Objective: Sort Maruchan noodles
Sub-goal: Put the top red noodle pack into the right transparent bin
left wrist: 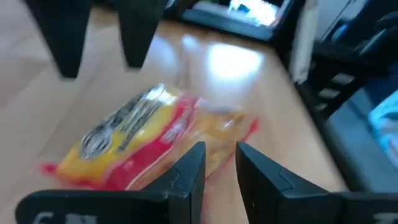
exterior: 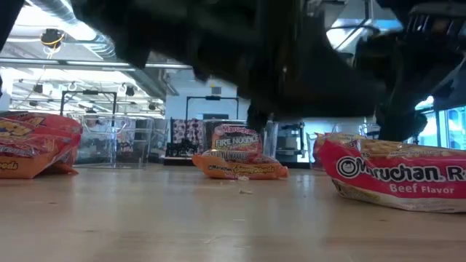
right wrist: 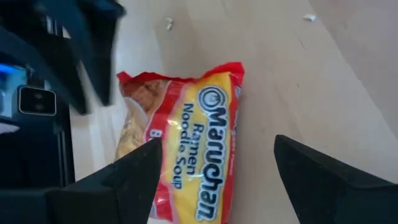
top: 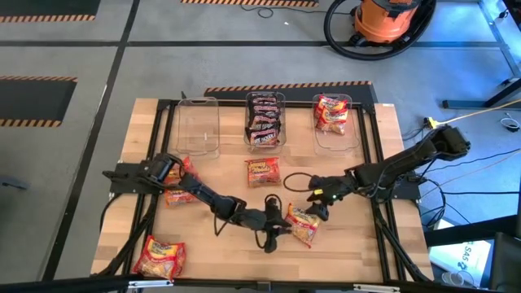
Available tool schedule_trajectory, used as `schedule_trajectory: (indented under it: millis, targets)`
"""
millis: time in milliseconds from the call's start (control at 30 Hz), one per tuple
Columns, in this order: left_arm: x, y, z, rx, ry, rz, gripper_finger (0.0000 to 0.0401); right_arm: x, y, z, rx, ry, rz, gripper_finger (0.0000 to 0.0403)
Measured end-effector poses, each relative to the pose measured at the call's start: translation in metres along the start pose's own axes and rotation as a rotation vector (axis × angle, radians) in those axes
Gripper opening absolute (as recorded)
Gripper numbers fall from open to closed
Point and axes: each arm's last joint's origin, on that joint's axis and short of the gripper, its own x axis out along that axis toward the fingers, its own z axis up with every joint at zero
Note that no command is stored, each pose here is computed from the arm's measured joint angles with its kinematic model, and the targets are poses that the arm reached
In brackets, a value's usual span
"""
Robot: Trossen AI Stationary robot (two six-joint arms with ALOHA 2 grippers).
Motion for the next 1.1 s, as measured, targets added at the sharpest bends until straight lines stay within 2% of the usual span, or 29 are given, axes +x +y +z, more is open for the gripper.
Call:
schedule_trajectory:
  millis: [167,333,567,867,967,1100]
  targets:
    - [0.011,0.009,-0.027,-0.028,0.057,0.014,0.0082,0.006,-0.009,-0.009,0.100,0.014,0.048,0.0287]
    - [0.016,0.013,-0.040,-0.025,0.082,0.030,0.0082,0.016,-0.011,-0.011,0.146,0.043,0.079,0.0287]
    - [0.017,0.014,-0.042,-0.021,0.090,0.041,0.0082,0.026,-0.007,-0.010,0.189,0.093,0.192,0.0287]
    - [0.017,0.014,-0.042,-0.020,0.091,0.046,0.0082,0.023,-0.004,-0.005,0.371,0.176,0.300,0.0287]
    - [0.017,0.014,-0.043,-0.020,0.090,0.050,0.0082,0.023,-0.004,-0.004,0.412,0.188,0.311,0.0287]
    - [0.017,0.015,-0.042,-0.021,0.083,0.059,0.0082,0.028,-0.006,-0.008,0.480,0.201,0.267,0.0287]
